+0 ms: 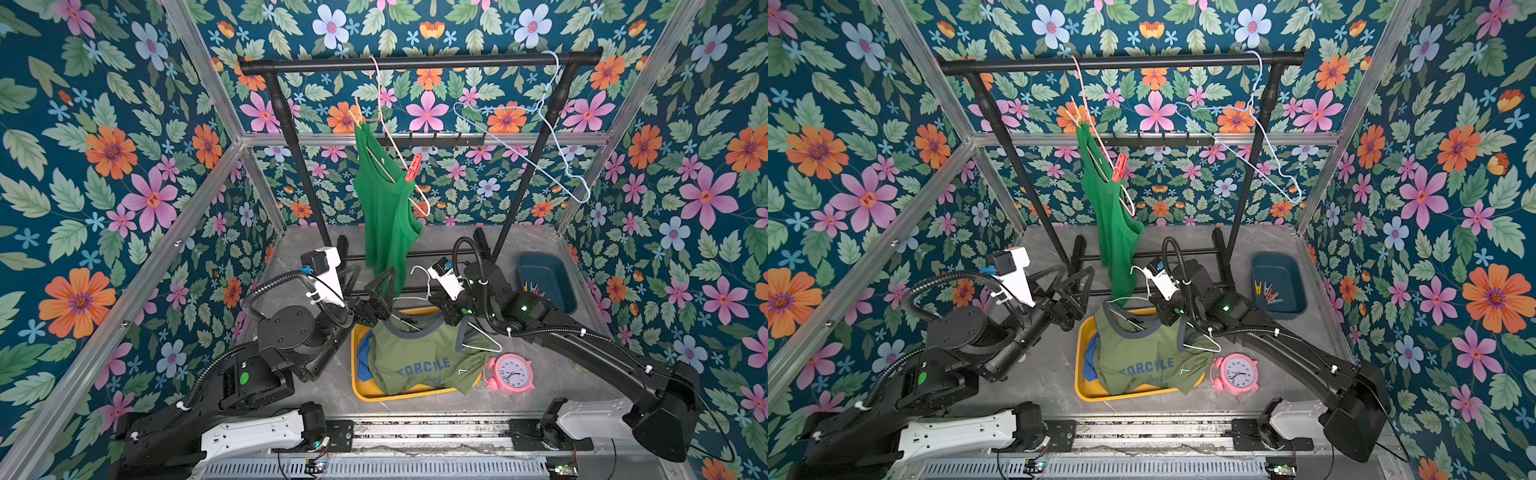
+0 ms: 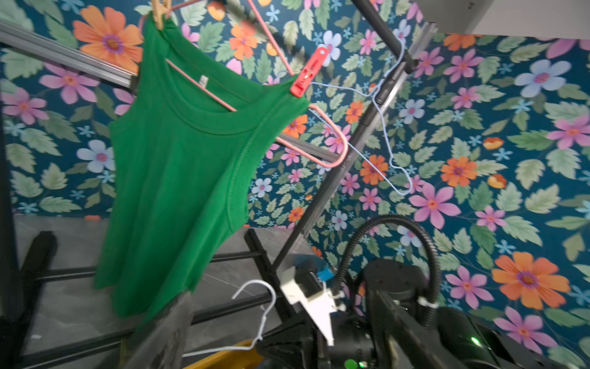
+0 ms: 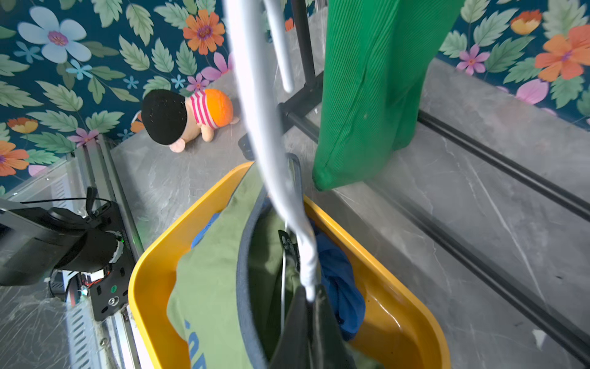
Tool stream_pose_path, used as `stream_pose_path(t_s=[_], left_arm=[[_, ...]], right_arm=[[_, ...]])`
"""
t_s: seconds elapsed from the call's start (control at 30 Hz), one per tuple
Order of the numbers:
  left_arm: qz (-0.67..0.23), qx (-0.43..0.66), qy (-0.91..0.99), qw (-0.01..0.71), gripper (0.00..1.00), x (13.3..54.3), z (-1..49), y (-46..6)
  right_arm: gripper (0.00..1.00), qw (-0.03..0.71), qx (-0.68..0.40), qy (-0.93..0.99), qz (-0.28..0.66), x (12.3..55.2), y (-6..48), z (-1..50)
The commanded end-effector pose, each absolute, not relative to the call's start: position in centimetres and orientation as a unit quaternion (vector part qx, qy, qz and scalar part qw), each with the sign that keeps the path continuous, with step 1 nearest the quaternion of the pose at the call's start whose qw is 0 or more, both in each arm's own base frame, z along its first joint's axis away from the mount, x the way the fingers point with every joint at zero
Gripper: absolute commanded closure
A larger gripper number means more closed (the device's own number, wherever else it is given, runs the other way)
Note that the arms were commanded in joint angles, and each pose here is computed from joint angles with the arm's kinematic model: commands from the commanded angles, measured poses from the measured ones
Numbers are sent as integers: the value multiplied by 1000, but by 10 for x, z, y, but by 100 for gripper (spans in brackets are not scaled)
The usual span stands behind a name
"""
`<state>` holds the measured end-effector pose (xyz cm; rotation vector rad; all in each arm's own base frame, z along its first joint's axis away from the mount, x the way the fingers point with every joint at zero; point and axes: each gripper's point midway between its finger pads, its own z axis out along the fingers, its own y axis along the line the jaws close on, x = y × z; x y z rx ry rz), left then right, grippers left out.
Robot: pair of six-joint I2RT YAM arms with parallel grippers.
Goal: Remove the clothespins securing tank tops to the hanger
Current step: Pick up the hanger from the basket.
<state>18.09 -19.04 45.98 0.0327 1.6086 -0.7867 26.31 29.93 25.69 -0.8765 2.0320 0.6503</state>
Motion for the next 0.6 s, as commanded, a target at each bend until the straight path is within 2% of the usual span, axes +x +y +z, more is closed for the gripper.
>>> stream_pose_path(t_s=[0.0,0.2,0.37,0.57], left_arm=[[-307,-30,715,628,9,190,447,-176],[-270,-95,729,621,8,199,411,-161],[-236,-114,746,612,5,203,382,-158],[-235,-122,753,603,1,204,355,-161]], right_arm=[[100,436,-343,788,265,263,298,273],[100,468,-336,765,287,251,288,302],[100,482,-343,742,316,234,283,332],[100,493,-357,718,338,211,272,358]])
